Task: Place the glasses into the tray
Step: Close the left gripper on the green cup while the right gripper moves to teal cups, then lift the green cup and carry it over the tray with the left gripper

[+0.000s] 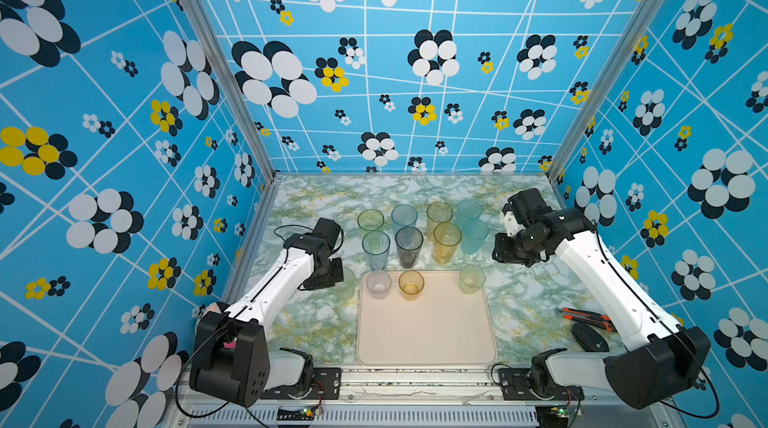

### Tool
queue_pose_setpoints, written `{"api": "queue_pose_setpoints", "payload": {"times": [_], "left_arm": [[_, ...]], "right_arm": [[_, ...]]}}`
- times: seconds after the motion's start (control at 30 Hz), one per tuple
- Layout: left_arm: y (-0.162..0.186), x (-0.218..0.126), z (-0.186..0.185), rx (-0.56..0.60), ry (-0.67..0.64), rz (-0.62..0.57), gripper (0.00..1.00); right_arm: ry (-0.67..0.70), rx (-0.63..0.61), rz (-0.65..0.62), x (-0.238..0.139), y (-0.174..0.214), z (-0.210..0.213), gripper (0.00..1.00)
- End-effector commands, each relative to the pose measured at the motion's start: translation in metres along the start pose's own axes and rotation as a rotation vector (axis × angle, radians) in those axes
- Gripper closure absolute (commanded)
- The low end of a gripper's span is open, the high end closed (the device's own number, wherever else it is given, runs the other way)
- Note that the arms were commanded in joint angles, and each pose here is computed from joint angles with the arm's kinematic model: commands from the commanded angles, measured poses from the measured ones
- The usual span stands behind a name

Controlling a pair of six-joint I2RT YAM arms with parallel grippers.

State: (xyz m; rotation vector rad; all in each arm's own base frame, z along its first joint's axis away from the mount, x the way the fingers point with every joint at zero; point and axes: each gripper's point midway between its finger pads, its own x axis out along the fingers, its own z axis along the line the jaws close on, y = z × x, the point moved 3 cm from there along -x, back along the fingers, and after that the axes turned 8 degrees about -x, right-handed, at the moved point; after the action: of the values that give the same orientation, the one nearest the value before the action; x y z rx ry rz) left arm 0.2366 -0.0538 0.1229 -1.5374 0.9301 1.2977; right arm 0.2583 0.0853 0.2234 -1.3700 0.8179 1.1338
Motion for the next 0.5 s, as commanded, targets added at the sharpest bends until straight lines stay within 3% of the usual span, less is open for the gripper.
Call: {"api": "queue_pose_setpoints", "payload": {"times": [0.0,0.3,0.47], "left_arm": [[-0.006,-0.025,0.004,0.029,-0.012,-0.044,1.0],[-0.013,-0.125,-0.022,0.134,0.075,-0.171,1.0],[0.0,-0.168,-0.081,0.33,0.16,-0.213,1.0]], "right_arm": [[-0.009,0.024,-0.01,-0.008,0.004,-0.001,0.61],[0.025,0.05,-0.022,-0.012,0.002,-0.011,0.62],[0.017,0.103,-0.016,-0.006,-0.002,-0.02,0.62]]}}
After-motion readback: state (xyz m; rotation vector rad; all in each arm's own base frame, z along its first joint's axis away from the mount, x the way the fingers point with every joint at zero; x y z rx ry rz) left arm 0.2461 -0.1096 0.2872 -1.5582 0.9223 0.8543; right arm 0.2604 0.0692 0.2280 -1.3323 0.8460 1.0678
